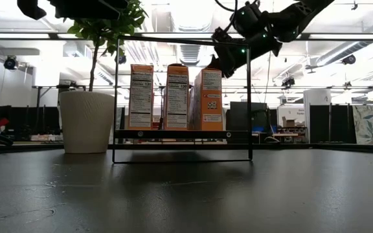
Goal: Stack cereal on shelf
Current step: Adjust the red cereal box on the shelf
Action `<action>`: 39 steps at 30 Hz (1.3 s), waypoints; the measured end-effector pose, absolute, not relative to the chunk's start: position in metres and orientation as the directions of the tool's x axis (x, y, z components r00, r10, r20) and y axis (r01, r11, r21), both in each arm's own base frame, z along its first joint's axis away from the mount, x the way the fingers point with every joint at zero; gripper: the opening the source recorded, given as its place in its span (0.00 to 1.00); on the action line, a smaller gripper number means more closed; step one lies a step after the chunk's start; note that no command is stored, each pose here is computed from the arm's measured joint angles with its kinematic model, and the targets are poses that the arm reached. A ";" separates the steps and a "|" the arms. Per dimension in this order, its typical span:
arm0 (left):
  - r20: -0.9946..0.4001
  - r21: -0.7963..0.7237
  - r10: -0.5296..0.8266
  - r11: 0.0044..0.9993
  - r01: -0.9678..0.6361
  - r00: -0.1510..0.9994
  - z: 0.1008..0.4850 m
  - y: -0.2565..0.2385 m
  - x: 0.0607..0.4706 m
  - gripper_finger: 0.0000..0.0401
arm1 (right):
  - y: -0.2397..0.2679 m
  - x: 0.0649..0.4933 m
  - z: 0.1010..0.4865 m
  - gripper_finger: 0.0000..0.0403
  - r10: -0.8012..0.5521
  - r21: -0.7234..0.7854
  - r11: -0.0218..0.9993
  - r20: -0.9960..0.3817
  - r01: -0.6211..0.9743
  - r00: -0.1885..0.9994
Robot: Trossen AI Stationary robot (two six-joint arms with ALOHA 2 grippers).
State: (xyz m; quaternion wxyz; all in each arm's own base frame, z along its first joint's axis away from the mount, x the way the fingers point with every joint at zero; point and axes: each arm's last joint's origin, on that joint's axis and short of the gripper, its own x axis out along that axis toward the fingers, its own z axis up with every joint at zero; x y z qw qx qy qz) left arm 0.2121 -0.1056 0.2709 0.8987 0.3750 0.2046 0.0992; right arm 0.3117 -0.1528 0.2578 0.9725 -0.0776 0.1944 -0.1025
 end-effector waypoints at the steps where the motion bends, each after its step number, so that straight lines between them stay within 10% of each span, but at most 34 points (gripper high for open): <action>1: -0.294 0.715 0.332 0.699 -0.025 0.896 0.271 -0.106 0.212 0.60 | -0.153 0.312 0.260 0.02 -0.231 -0.193 0.966 -0.354 0.171 0.906; 39: -0.275 0.739 0.391 0.670 -0.067 0.878 0.275 -0.103 0.209 0.60 | -0.249 0.299 0.240 0.02 -0.266 -0.130 0.964 -0.556 0.233 0.787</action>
